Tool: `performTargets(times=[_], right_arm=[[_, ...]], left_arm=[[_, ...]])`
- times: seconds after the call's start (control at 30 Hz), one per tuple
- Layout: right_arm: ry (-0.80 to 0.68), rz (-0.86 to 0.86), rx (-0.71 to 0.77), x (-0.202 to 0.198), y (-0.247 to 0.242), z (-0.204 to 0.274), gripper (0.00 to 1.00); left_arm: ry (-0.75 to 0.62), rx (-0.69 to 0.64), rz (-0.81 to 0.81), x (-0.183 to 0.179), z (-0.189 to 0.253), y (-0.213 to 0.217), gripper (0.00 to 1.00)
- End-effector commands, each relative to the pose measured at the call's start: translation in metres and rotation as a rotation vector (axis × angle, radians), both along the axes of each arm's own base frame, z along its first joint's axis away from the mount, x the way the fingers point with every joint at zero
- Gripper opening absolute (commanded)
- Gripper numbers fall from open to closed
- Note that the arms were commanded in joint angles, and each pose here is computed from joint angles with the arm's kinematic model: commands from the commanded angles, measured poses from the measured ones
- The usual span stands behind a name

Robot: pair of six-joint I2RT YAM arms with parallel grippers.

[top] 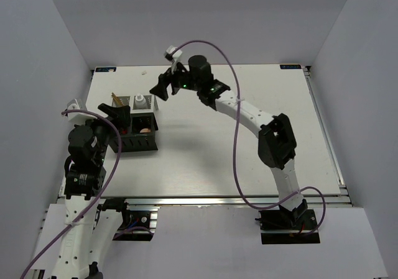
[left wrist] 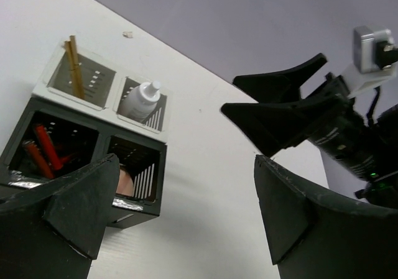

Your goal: Organize the makeup

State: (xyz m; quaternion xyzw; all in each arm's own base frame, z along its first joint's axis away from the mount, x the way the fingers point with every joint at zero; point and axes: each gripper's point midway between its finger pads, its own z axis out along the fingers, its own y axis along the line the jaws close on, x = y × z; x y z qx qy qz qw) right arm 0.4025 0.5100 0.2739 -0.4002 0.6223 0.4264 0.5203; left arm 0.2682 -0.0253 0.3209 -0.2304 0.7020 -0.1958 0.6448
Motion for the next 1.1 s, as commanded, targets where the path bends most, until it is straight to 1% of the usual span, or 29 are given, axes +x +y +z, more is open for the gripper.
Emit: performTargets(times=[0.0, 0.03, 0.07, 0.13, 0.17, 0.23, 0.27, 0.3, 0.4, 0.43, 0.47, 0.53, 0.57, 0.63, 0.67, 0.77, 0.83, 1.07], right_arm=[[-0.046, -0.059, 0.089, 0.002, -0.051, 0.082, 0.89], [-0.028, -0.079, 0.074, 0.005, -0.061, 0.082, 0.89], [0.024, -0.117, 0.026, 0.012, -0.078, 0.070, 0.89], [0.061, -0.198, -0.029, 0.015, -0.106, 0.065, 0.89], [0.073, -0.245, -0.073, 0.015, -0.129, 0.064, 0.89], [0.121, -0.350, -0.158, 0.025, -0.170, 0.040, 0.89], [0.104, -0.378, -0.160, 0.022, -0.188, 0.050, 0.89], [0.131, -0.416, -0.192, 0.023, -0.205, 0.035, 0.89], [0.144, -0.503, -0.174, 0.025, -0.257, 0.048, 0.89], [0.162, -0.536, -0.179, 0.024, -0.270, 0.043, 0.89], [0.143, -0.595, -0.162, 0.025, -0.292, 0.056, 0.89], [0.133, -0.659, -0.178, 0.025, -0.313, 0.056, 0.89], [0.106, -0.686, -0.171, 0.019, -0.322, 0.067, 0.89], [0.096, -0.733, -0.195, 0.015, -0.335, 0.063, 0.89], [0.076, -0.738, -0.185, 0.007, -0.339, 0.070, 0.89], [0.079, -0.735, -0.187, -0.007, -0.343, 0.067, 0.89], [0.046, -0.742, -0.201, -0.010, -0.348, 0.071, 0.89], [0.043, -0.777, -0.210, -0.010, -0.357, 0.071, 0.89]], left_arm=[[-0.061, -0.019, -0.066, 0.002, 0.016, -0.012, 0.98], [-0.081, -0.024, -0.090, 0.002, 0.020, -0.016, 0.98], [-0.082, -0.028, -0.111, 0.003, 0.018, -0.020, 0.98], [-0.107, -0.043, -0.154, 0.003, 0.023, -0.028, 0.98], [-0.112, -0.049, -0.168, 0.004, 0.023, -0.031, 0.98], [-0.120, -0.055, -0.205, 0.006, 0.024, -0.037, 0.98], [-0.123, -0.063, -0.215, 0.007, 0.024, -0.040, 0.98], [-0.137, -0.064, -0.227, 0.008, 0.027, -0.041, 0.98], [-0.134, -0.086, -0.266, 0.011, 0.022, -0.049, 0.98], [-0.148, -0.091, -0.279, 0.012, 0.025, -0.051, 0.98], [-0.139, -0.104, -0.303, 0.014, 0.023, -0.056, 0.98], [-0.147, -0.112, -0.325, 0.016, 0.024, -0.060, 0.98], [-0.148, -0.119, -0.340, 0.017, 0.025, -0.063, 0.98], [-0.151, -0.122, -0.357, 0.021, 0.026, -0.066, 0.98], [-0.154, -0.123, -0.361, 0.022, 0.027, -0.066, 0.98], [-0.160, -0.122, -0.382, 0.025, 0.030, -0.070, 0.98], [-0.159, -0.120, -0.392, 0.026, 0.031, -0.071, 0.98], [-0.172, -0.124, -0.396, 0.020, 0.033, -0.072, 0.98]])
